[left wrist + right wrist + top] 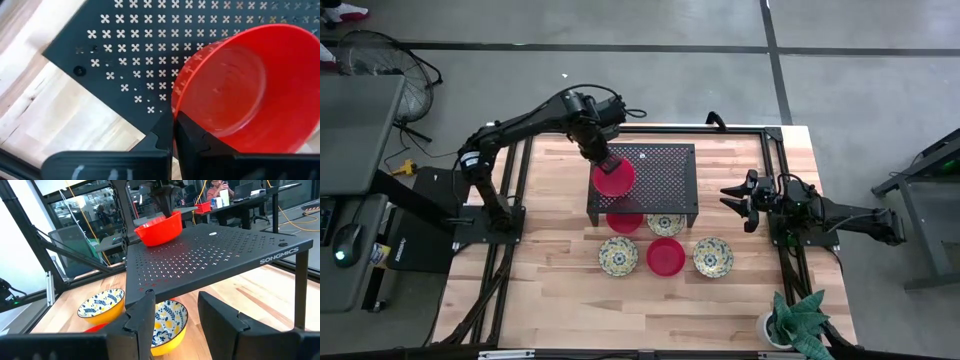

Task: Pick & Place Mini bowls
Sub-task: Put the bottom left red bowl on the shelf, then put the bottom left white patterned bowl on the shelf

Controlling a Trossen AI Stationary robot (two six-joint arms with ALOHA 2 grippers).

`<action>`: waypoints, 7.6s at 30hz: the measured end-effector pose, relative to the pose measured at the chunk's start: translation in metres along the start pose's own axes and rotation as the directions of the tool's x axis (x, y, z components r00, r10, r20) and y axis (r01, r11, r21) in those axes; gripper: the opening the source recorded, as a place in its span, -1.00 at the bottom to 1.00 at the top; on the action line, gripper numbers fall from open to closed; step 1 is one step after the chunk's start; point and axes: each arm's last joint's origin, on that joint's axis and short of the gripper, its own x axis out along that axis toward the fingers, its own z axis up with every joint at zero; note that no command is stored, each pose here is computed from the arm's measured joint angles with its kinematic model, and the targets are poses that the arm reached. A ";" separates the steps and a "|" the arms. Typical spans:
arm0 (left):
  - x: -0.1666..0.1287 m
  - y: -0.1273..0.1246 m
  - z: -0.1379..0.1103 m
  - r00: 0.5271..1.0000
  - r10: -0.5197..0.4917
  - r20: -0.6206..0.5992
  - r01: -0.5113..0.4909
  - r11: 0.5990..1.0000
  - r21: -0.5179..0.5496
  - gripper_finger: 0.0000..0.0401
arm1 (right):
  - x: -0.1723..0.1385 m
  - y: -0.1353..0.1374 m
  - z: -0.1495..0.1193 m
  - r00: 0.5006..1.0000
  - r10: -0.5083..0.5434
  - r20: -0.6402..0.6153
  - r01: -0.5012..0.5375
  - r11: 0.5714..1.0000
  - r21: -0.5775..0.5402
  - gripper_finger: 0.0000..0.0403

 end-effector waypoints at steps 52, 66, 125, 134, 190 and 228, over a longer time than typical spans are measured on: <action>-0.014 0.001 -0.006 0.995 0.068 0.073 -0.080 0.979 0.186 -0.35 | 0.000 0.000 0.000 1.000 -0.001 0.000 0.001 1.000 0.000 -0.32; -0.042 -0.012 -0.032 0.992 -0.045 0.117 -0.017 0.876 0.483 -0.35 | 0.000 0.000 0.000 1.000 0.000 0.000 0.000 1.000 0.000 -0.32; -0.051 -0.176 -0.199 0.962 -0.228 0.151 -0.111 0.177 0.978 -0.35 | 0.000 0.000 0.000 1.000 0.000 0.000 0.000 1.000 0.000 -0.32; -0.018 -0.182 -0.210 0.945 -0.299 0.134 -0.100 0.127 0.987 -0.35 | 0.000 0.000 0.000 1.000 0.000 0.000 0.000 1.000 0.000 -0.32; 0.112 -0.181 -0.218 0.973 -0.228 0.033 -0.011 0.097 0.995 -0.35 | 0.000 0.000 0.000 1.000 0.000 0.000 0.000 1.000 0.000 -0.32; 0.144 -0.156 -0.213 0.987 -0.115 0.109 -0.130 -0.194 0.972 -0.34 | 0.000 0.000 0.000 1.000 0.000 0.000 0.000 1.000 0.000 -0.32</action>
